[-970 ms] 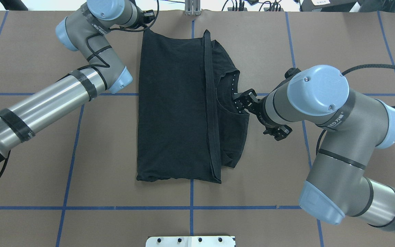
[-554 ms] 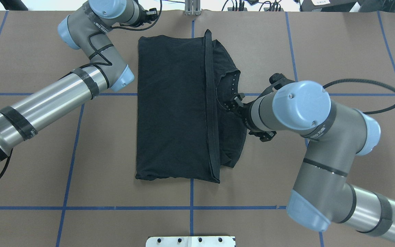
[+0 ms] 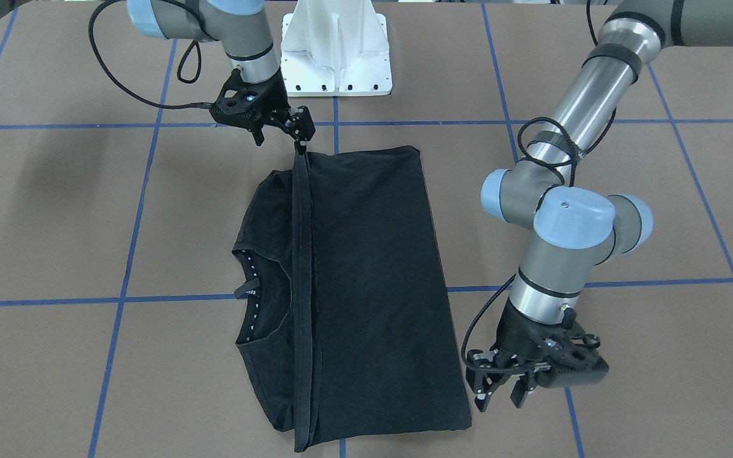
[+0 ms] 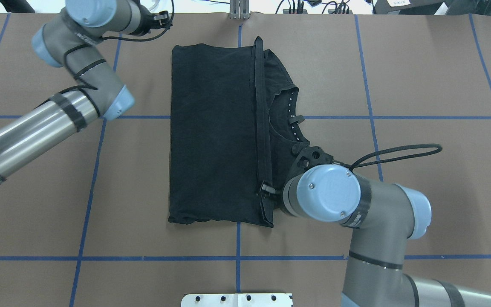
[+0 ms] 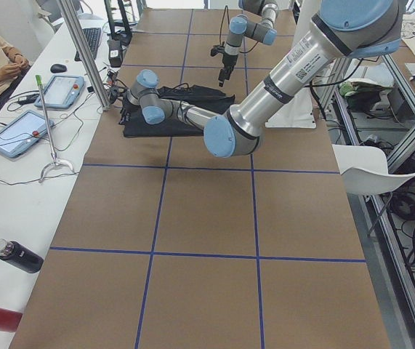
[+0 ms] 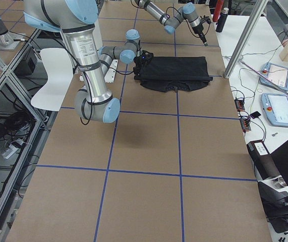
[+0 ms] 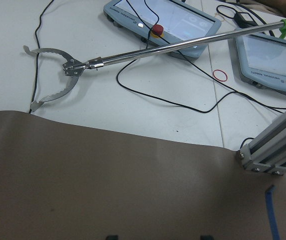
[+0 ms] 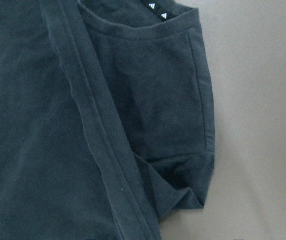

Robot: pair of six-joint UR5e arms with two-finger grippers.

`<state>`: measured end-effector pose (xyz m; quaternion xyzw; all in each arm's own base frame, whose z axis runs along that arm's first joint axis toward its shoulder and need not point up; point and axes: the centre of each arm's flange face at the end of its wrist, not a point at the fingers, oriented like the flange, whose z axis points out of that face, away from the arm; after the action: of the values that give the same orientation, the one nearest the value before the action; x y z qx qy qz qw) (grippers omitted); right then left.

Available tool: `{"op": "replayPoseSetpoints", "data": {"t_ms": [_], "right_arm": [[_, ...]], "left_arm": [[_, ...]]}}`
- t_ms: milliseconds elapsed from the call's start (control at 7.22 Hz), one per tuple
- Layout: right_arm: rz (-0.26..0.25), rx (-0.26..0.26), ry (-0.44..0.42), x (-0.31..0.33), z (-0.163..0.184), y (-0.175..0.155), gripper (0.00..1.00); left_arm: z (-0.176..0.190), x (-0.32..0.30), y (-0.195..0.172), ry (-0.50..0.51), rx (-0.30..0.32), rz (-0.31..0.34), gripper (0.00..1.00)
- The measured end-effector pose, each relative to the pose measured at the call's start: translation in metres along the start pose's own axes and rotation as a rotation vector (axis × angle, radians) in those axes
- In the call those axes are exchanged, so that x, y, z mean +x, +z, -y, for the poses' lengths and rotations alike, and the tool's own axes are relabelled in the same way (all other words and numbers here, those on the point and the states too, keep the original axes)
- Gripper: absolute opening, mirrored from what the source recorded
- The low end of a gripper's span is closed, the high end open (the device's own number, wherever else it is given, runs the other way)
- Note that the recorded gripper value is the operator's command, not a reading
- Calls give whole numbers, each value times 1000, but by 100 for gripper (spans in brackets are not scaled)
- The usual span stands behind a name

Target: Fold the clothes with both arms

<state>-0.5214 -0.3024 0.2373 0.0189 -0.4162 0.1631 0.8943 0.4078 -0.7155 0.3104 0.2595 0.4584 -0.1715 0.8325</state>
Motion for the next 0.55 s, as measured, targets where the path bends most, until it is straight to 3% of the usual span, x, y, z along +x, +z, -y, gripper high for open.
{"op": "replayPoseSetpoints", "data": {"t_ms": [139,554], "right_arm": [[-26,-1,-144,-2,-17,9,37],[-68,2,-599,-35,-44,28,37]], "left_arm": [[-9,-20,-12,0,-11,-11,65],[-21,-42,-24,-1,-19,-15,65]]}}
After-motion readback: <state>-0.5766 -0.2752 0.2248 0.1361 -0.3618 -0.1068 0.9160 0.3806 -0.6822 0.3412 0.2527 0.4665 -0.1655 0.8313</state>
